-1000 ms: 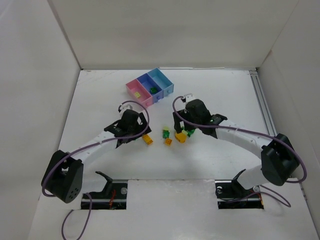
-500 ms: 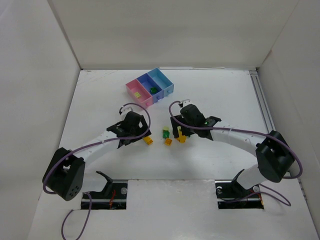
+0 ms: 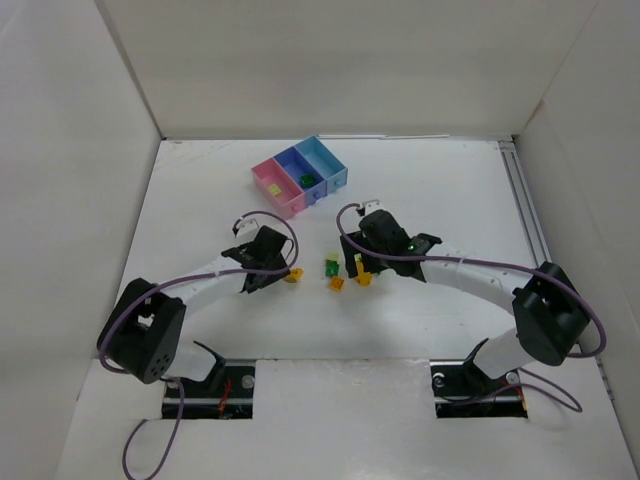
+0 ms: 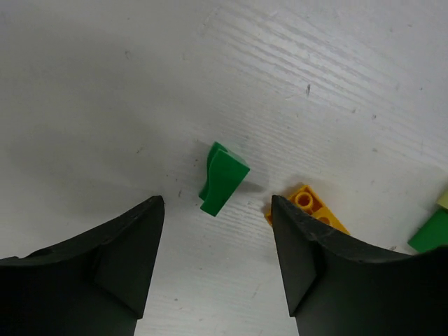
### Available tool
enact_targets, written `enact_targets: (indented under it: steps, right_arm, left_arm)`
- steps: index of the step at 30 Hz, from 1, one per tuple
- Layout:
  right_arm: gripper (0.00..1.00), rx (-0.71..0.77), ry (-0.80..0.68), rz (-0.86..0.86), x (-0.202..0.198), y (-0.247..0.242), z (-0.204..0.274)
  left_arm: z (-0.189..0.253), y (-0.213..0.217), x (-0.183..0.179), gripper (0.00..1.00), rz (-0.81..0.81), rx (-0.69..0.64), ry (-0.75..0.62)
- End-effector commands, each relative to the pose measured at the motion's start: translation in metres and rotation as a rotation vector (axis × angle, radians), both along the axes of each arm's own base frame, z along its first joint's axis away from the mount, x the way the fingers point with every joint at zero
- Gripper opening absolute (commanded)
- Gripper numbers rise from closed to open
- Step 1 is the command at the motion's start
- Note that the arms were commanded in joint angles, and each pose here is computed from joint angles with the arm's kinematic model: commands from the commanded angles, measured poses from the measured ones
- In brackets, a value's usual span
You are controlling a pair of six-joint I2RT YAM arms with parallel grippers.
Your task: Sort the legos into containers by color
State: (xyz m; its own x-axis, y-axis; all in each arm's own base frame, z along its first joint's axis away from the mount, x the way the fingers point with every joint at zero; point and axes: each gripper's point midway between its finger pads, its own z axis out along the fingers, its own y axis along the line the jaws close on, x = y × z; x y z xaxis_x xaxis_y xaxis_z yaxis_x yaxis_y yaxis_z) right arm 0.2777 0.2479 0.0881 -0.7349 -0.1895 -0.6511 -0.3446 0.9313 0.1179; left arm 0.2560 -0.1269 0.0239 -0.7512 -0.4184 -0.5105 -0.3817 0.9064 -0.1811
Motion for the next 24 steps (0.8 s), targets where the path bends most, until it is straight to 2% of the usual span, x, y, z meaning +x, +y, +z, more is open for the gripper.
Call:
enact_targets:
  steps: [1, 4, 8, 9, 15, 20, 24]
  right_arm:
    - [1.00, 0.034, -0.064, -0.006, 0.008, 0.007, 0.028]
    - [1.00, 0.028, -0.058, -0.006, 0.008, 0.007, 0.025]
    - [1.00, 0.018, -0.067, -0.007, 0.010, 0.006, 0.028]
    - [1.00, 0.006, -0.064, 0.000, 0.010, 0.005, 0.024]
    - [1.00, -0.013, -0.076, -0.005, 0.015, 0.004, 0.027]
    - [1.00, -0.012, -0.106, -0.034, 0.022, -0.001, 0.033]
    - [1.00, 0.032, -0.118, -0.045, 0.033, -0.005, 0.041]
  left_arm:
    - [0.001, 0.004, 0.010, 0.59, 0.035, 0.016, -0.021]
    - [-0.003, 0.003, 0.011, 0.50, 0.034, 0.024, -0.010]
    - [-0.003, 0.000, 0.009, 0.32, 0.033, 0.002, 0.000]
    - [-0.006, -0.002, 0.007, 0.24, 0.026, -0.011, 0.004]
    - [-0.004, -0.006, 0.011, 0.10, 0.004, -0.019, -0.008]
    - [0.034, -0.015, 0.046, 0.05, -0.028, 0.006, -0.114]
    - [0.070, -0.029, 0.080, 0.05, -0.088, 0.030, -0.202]
